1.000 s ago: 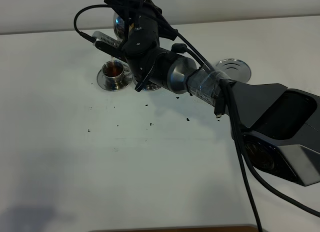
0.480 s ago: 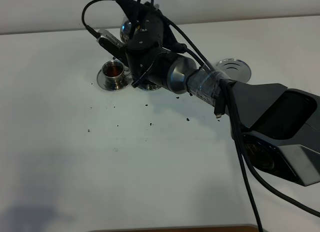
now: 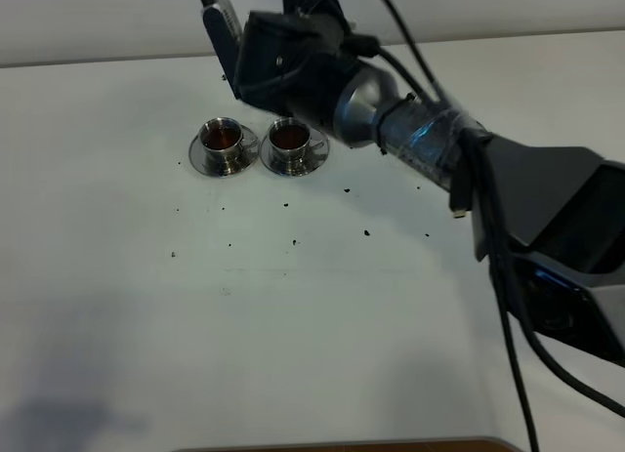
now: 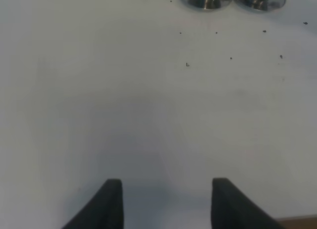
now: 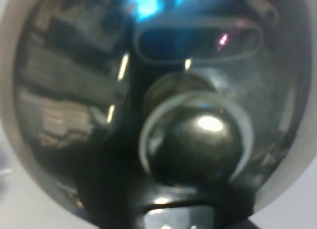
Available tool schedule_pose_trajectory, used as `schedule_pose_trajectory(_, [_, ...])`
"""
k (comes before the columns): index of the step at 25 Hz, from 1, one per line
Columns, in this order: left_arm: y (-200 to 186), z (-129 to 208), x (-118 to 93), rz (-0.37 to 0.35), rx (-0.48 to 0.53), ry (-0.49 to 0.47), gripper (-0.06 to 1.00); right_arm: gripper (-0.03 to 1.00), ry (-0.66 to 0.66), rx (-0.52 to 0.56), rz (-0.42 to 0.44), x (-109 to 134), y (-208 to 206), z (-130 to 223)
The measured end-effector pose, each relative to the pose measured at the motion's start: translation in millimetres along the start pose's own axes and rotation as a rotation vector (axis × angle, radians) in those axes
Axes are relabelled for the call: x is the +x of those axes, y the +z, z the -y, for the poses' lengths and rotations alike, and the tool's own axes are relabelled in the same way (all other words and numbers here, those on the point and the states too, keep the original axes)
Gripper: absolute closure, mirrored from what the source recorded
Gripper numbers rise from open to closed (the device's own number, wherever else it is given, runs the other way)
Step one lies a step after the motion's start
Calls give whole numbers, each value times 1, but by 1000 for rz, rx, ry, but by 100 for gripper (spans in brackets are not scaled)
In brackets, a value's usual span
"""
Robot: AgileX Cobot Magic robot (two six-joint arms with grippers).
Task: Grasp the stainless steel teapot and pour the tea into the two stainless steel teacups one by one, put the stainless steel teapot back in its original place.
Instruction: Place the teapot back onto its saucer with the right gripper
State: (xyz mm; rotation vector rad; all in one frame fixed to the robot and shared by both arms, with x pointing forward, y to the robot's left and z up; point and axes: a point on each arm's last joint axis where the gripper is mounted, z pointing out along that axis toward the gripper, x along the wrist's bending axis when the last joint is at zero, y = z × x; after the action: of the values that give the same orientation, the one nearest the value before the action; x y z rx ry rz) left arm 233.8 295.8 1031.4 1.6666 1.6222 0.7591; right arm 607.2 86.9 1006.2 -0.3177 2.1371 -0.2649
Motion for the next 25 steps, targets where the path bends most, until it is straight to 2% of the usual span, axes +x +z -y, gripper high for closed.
schedule_pose_trajectory(4, [0, 0, 0, 0, 0, 0, 48, 78, 86, 20, -137, 0, -16, 13])
schedule_pose_trajectory(8, [0, 0, 0, 0, 0, 0, 48, 78, 189, -25, -227, 1, -24, 14])
schedule_pose_trajectory(18, [0, 0, 0, 0, 0, 0, 48, 78, 668, -125, -531, 10, -20, 19])
schedule_pose_trajectory(25, [0, 0, 0, 0, 0, 0, 48, 78, 809, -136, -736, 25, -41, 27])
